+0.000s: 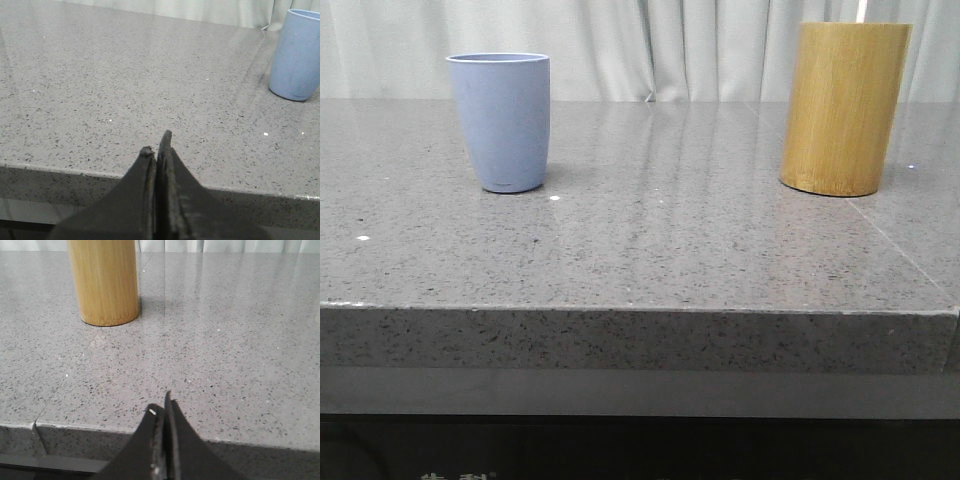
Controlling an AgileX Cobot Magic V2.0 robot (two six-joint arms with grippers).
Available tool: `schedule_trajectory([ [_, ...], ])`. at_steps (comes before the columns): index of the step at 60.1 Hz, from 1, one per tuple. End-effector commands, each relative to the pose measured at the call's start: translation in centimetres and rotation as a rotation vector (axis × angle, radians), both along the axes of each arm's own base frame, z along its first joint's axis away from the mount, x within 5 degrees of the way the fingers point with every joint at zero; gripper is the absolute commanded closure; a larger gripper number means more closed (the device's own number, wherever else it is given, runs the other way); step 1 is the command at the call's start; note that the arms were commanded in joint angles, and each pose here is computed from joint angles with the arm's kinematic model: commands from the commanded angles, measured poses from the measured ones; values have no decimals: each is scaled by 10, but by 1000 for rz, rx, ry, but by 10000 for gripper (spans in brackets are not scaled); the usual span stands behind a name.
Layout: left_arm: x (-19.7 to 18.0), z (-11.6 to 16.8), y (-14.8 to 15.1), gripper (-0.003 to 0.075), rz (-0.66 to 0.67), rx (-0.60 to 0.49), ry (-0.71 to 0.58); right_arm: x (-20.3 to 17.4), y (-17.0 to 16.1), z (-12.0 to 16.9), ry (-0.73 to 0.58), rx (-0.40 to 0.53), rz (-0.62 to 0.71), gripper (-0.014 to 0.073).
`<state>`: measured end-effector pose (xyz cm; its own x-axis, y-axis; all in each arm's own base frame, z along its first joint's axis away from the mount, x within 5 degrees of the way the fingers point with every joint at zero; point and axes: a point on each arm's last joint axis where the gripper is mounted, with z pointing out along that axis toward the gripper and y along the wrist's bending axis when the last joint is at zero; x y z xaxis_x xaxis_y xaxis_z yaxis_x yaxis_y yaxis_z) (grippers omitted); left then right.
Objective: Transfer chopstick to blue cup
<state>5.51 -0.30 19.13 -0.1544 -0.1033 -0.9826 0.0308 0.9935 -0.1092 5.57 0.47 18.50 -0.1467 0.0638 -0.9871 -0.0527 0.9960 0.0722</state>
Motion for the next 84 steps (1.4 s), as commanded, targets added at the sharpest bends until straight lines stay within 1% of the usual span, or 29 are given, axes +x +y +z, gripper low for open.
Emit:
schedule_trajectory([
  [1,-1,7,0,739,3,-20,-102,-1,-1,10,-103,7,-13,664],
  [29,-1,8,0,739,3,-21,-112,-1,-1,10,-103,7,-13,664],
  [37,-1,13,1,739,6,-25,-176,-1,-1,11,-121,8,-16,664],
  [43,-1,21,1,739,10,-29,-259,-1,-2,20,-190,13,-25,664],
  [47,-3,29,1,739,12,-31,-318,-3,-3,29,-233,14,-28,664],
  [53,-7,51,1,739,11,-27,-386,-8,-2,52,-290,17,-25,664],
  [60,-13,81,1,739,9,-19,-416,-17,-2,86,-353,19,-19,661],
  [65,-14,105,1,739,11,23,-368,-20,-2,110,-359,18,-12,661],
  [72,0,134,1,739,12,49,-263,-12,0,138,-294,14,-1,661],
  [76,16,143,1,739,10,52,-202,-1,0,150,-236,11,4,661],
  [84,48,148,-1,739,7,55,-127,26,1,162,-145,8,4,661],
])
